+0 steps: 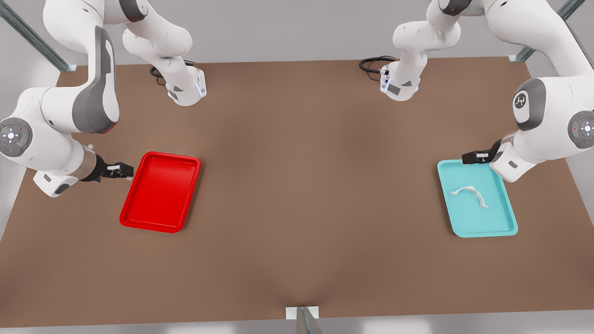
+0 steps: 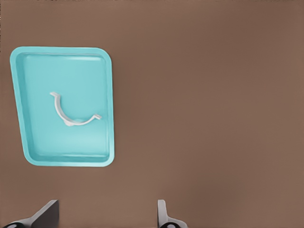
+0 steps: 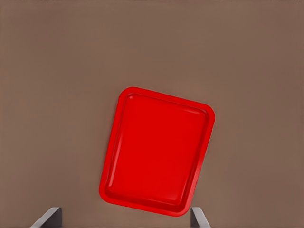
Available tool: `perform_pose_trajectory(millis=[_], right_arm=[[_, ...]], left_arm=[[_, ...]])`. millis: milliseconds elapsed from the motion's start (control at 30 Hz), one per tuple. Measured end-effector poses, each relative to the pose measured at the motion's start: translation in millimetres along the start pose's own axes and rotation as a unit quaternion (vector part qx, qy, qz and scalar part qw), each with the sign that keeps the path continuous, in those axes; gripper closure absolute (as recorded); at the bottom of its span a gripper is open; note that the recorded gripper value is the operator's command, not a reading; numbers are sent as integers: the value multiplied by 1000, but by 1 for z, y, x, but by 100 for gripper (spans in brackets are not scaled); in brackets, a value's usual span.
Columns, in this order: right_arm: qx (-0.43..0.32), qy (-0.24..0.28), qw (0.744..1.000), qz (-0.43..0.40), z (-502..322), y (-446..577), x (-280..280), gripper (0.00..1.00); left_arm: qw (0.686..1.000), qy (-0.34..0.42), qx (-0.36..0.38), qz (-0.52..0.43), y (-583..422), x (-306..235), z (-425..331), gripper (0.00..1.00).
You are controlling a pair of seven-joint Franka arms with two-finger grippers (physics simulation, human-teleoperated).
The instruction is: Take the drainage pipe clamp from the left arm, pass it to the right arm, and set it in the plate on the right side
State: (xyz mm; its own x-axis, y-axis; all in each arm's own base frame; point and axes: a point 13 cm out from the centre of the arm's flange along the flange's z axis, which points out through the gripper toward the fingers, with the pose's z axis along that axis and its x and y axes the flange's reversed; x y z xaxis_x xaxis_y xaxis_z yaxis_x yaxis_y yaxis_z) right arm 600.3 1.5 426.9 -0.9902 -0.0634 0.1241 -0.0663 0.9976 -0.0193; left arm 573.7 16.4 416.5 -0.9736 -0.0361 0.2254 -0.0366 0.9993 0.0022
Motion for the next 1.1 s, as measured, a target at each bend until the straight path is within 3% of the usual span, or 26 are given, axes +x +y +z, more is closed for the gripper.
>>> perform_pose_trajectory(millis=[100, 267, 467, 967, 1000, 1033, 1100], right_arm=[[-1, -7, 1000, -2, 0, -1, -4, 0], [-9, -12, 1000, -1, 2, -2, -6, 0], [-11, -8, 1000, -6, 9, 1, -6, 0], [-9, -2, 1000, -14, 16, 3, -5, 0], [-9, -1, 1000, -14, 16, 4, -5, 0], [-9, -1, 1000, -14, 17, 4, -5, 0], [-9, 0, 1000, -15, 17, 4, -5, 0]], left_arm=[[1000, 11, -4, -13, 10, -9, 17, 0], [990, 76, 1, -119, 133, -61, 171, 0], [988, 42, 0, -151, 173, -99, 310, 0], [977, -49, 9, -209, 226, -106, 362, 0], [977, -51, 9, -209, 226, -105, 363, 24], [977, -52, 8, -208, 225, -106, 362, 34], [977, -53, 7, -207, 224, -107, 361, 38]])
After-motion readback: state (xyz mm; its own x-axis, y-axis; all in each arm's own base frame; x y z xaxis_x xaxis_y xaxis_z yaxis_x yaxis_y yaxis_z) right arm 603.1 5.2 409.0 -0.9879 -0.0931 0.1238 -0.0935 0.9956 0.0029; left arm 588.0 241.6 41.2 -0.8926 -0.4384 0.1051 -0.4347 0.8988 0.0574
